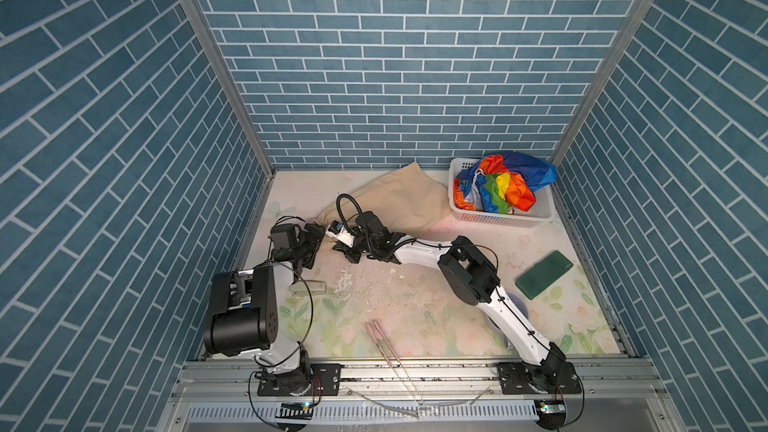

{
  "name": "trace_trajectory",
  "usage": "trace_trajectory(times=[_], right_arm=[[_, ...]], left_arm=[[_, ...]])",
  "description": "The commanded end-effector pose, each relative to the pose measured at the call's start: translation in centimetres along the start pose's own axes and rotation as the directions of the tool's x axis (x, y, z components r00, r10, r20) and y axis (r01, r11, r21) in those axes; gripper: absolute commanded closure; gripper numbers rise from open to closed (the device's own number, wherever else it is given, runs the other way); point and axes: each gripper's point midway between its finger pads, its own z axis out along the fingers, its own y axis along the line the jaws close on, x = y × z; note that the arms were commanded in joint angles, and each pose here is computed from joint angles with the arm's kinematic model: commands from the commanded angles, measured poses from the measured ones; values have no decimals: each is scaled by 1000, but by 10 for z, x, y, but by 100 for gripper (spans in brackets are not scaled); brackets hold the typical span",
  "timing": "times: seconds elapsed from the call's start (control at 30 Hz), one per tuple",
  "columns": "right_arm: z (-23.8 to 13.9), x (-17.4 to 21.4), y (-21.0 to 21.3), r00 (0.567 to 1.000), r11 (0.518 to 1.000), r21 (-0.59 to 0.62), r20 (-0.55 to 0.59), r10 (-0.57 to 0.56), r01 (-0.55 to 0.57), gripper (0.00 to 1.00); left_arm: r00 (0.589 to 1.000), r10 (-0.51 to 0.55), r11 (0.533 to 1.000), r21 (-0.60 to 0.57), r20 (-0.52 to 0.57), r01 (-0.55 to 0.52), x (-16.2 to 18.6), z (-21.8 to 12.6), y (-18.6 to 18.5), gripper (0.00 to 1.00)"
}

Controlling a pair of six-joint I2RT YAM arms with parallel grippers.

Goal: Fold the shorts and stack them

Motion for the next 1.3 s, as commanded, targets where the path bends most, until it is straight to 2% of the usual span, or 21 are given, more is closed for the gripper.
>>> trace_trajectory(times=[0.0, 0.17, 0.3, 0.43, 0.47, 0.6, 0.7, 0.77, 0.83, 0.9, 1.0, 1.03, 1.07, 1.17, 1.2, 1.23, 1.27], right_arm=[[-27, -53, -8, 987, 998, -11, 149, 61, -60, 100], [-34, -63, -18, 975, 994, -13, 194, 111, -110, 100], [-38, -68, -15, 969, 993, -32, 215, 121, -117, 100], [-40, -68, -8, 966, 990, -60, 217, 139, -129, 100], [-40, -66, -6, 967, 989, -63, 212, 143, -133, 100], [-38, -57, 7, 973, 989, -75, 184, 143, -131, 100], [-36, -47, 13, 977, 988, -72, 158, 145, -135, 99], [-41, -46, 15, 974, 986, -77, 160, 162, -151, 80], [-50, -49, 12, 970, 984, -65, 167, 174, -165, 59], [-66, -56, 6, 964, 981, -54, 181, 195, -188, 51], [-95, -64, -10, 948, 967, -26, 193, 252, -252, 49], [-102, -59, -16, 944, 960, -10, 180, 277, -280, 49], [-118, -70, -22, 939, 956, 9, 191, 285, -292, 49], [-133, -55, -35, 938, 936, 100, 119, 325, -337, 53], [-135, -49, -36, 939, 932, 125, 89, 332, -341, 61], [-137, -43, -37, 938, 926, 148, 56, 343, -348, 82], [-137, -36, -37, 931, 918, 161, 25, 363, -362, 97]], left_arm=[[1000, 7, 1000, 0, -16, -7, 5, 5, 3, 6], [1000, 11, 1000, -17, -23, -12, 7, 7, 5, 7], [1000, 20, 1000, -22, -22, -20, 5, 9, 3, 17], [1000, 6, 1000, 15, -17, -6, 0, 16, -7, 49], [1000, 3, 1000, 29, -17, -2, -2, 18, -12, 55], [1000, 17, 998, 69, -19, -16, -9, 23, -30, 67], [1000, 14, 998, 63, -28, -12, -9, 22, -32, 87], [999, 20, 999, 48, -37, -18, -12, 19, -39, 100], [997, 46, 999, 18, -64, -45, -8, 14, -39, 100], [992, 89, 996, -9, -95, -90, -5, 5, -40, 100], [974, 174, 979, -84, -145, -187, -3, -14, -39, 100], [967, 200, 968, -118, -156, -220, -4, -23, -36, 100], [961, 228, 957, -144, -157, -251, -6, -32, -37, 100], [947, 292, 928, -200, -136, -315, -12, -57, -38, 100], [943, 307, 921, -212, -128, -328, -15, -64, -38, 100], [940, 318, 914, -224, -125, -339, -16, -71, -38, 100], [937, 328, 909, -230, -122, -348, -17, -76, -38, 100]])
